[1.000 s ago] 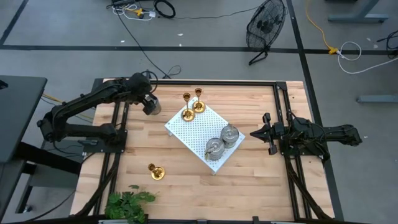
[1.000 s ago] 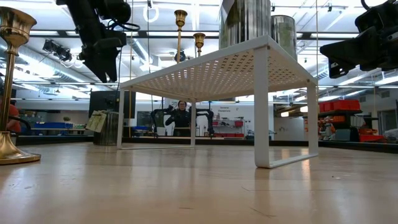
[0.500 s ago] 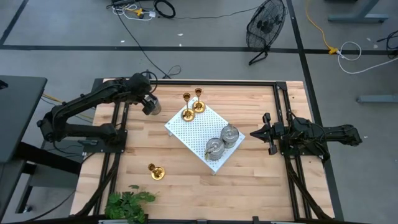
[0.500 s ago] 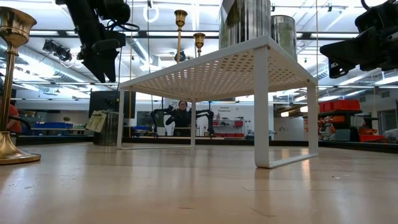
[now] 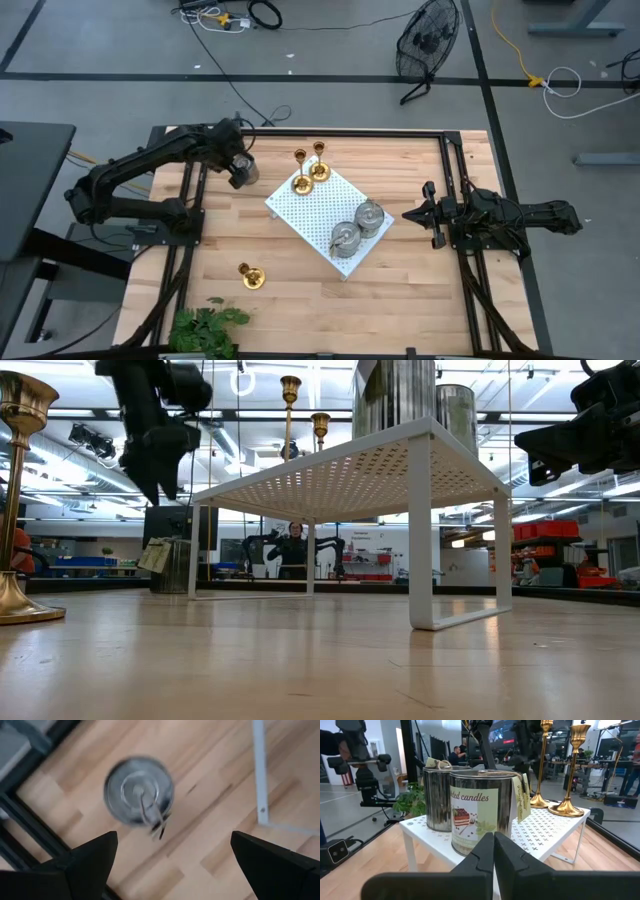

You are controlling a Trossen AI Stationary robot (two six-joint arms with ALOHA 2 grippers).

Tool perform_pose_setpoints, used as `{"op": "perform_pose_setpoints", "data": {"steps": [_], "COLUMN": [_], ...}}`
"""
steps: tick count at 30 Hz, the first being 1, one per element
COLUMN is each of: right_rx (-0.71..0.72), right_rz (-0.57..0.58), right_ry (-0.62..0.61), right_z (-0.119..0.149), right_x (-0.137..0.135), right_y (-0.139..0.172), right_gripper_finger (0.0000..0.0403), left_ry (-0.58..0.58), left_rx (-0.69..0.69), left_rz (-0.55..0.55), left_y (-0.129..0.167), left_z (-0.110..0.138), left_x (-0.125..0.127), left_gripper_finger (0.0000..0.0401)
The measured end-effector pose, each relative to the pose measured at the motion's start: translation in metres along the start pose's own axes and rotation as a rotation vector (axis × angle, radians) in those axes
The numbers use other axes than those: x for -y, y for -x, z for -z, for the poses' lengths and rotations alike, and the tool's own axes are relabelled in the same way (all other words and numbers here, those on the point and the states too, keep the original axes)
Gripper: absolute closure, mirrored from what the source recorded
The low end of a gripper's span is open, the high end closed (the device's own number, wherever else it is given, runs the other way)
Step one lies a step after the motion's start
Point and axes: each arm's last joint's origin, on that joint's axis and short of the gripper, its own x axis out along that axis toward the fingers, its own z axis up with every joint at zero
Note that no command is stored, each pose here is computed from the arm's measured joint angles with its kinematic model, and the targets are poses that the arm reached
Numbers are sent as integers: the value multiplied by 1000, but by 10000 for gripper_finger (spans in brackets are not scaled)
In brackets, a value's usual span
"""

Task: Pick & Place candle stick holders
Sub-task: Put the scented candle on the shelf

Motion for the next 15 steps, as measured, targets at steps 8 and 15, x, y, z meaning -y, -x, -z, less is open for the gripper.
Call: {"op": "perform_pose_setpoints", "data": {"steps": [8,15], "right_rx": [0,0], "right_rz": [0,0], "right_ry": [0,0], "right_z": [0,0], "right_x": [0,0], "right_y": [0,0], "right_gripper_finger": [387,387], "left_ry": [21,13], "left_rx": [-124,-130], "left_rz": [-7,-20], "left_y": [-24,-35], "left_z": [-8,-15], "left_x": [-10,-20], "left_gripper_finger": [2,2]}}
